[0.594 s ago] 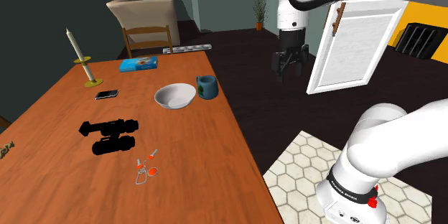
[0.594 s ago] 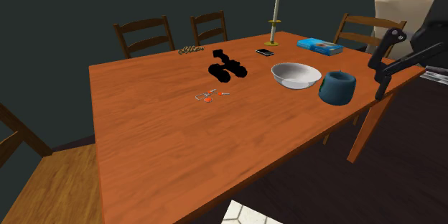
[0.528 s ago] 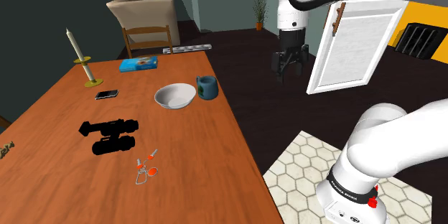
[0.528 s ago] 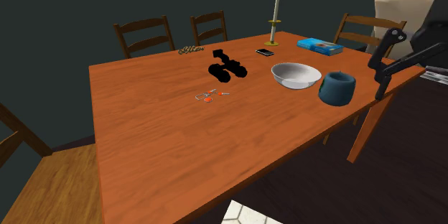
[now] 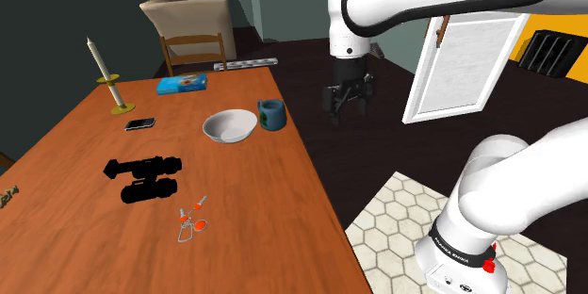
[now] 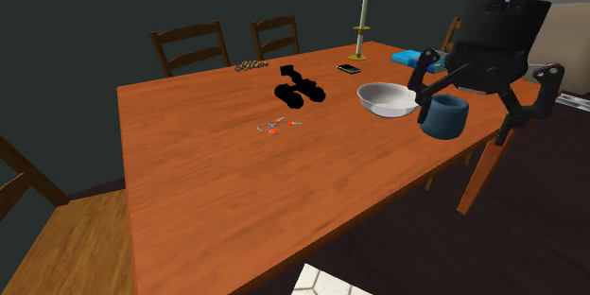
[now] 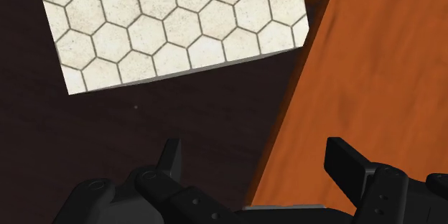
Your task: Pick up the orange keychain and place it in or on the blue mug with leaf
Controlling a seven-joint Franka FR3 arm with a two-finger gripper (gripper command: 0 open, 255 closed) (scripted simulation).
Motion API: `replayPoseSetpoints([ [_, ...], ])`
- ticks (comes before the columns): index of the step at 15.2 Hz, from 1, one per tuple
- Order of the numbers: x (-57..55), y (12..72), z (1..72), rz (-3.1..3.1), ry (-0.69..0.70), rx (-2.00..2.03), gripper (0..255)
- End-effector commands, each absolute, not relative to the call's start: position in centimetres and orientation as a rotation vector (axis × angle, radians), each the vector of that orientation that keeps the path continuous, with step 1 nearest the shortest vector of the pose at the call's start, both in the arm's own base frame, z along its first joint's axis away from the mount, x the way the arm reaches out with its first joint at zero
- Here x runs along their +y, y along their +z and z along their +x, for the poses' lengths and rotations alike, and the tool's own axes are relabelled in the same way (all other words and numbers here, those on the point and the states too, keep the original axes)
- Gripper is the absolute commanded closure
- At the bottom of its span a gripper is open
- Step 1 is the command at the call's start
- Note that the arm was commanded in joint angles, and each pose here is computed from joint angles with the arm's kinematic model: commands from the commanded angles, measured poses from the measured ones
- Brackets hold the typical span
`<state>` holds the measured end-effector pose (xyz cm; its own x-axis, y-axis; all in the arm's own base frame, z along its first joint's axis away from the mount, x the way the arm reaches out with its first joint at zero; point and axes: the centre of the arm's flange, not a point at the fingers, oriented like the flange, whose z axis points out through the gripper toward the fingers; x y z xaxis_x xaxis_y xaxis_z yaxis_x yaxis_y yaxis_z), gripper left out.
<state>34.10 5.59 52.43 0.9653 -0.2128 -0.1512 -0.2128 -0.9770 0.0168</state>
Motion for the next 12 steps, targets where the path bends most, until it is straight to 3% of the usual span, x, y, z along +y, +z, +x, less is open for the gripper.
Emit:
replayPoseSetpoints([
  [1,7.8,51.6,35.2,3.114,-0.232,-0.336,0],
  [12,20.4,47.1,40.9,3.107,-0.193,-0.324,0],
])
